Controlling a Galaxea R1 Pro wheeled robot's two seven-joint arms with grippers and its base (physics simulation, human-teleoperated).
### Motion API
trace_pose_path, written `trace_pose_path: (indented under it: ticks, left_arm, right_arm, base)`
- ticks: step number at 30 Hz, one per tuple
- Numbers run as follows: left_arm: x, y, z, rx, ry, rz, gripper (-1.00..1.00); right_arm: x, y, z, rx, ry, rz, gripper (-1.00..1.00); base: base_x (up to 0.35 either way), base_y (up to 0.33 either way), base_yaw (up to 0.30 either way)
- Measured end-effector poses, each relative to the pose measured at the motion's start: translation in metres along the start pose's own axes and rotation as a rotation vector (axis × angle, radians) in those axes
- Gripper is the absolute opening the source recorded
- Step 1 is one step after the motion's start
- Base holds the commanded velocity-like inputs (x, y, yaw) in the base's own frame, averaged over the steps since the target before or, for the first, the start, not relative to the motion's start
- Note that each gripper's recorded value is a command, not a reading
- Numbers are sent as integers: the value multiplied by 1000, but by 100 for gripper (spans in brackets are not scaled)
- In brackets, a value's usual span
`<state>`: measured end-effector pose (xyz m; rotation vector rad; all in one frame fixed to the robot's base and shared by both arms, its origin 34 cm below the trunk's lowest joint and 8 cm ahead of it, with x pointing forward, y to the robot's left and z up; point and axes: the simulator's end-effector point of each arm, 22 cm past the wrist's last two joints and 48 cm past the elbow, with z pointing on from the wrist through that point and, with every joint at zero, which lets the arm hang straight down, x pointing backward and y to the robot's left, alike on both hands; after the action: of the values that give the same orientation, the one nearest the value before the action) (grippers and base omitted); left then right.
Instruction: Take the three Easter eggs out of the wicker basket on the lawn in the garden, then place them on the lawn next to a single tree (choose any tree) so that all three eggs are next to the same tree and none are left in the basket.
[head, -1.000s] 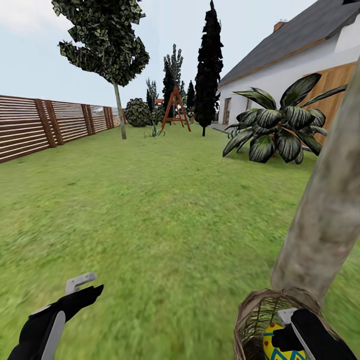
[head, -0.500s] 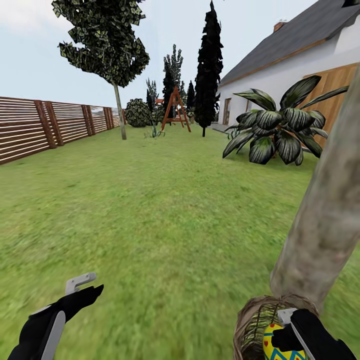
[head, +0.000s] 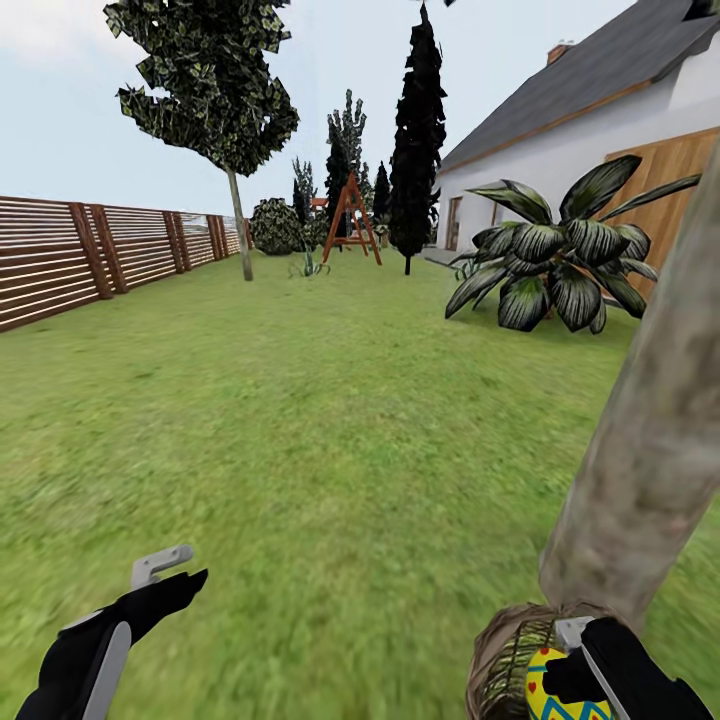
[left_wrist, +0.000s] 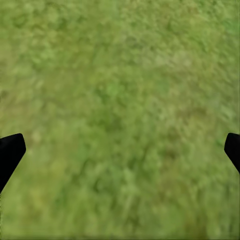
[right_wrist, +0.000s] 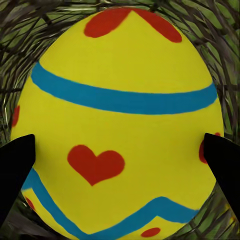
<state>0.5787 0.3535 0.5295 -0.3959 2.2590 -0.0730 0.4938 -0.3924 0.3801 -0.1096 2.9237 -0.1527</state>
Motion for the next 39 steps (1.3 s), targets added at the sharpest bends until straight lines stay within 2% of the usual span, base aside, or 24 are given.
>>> trace_pose_path:
  ticks: [5, 11, 33, 39]
  left_arm:
    - [-9, -3, -5, 0, 0, 1, 100]
    - [-20, -7, -11, -1, 2, 5, 100]
    - [-60, -19, -35, 3, 2, 6, 100]
    - [-55, -34, -38, 18, 30, -17, 100]
  right_arm:
    - [-5, -1, -10, 1, 0, -1, -100]
    - [-10, -2, -22, 0, 1, -1, -100]
    - [-29, -8, -65, 0, 2, -1, -100]
    - [-33, -10, -77, 0, 3, -1, -100]
  base:
    - [-2, 0, 0]
    - [-227, 0, 0]
    - [-6, 0, 0]
    - [-260, 0, 0]
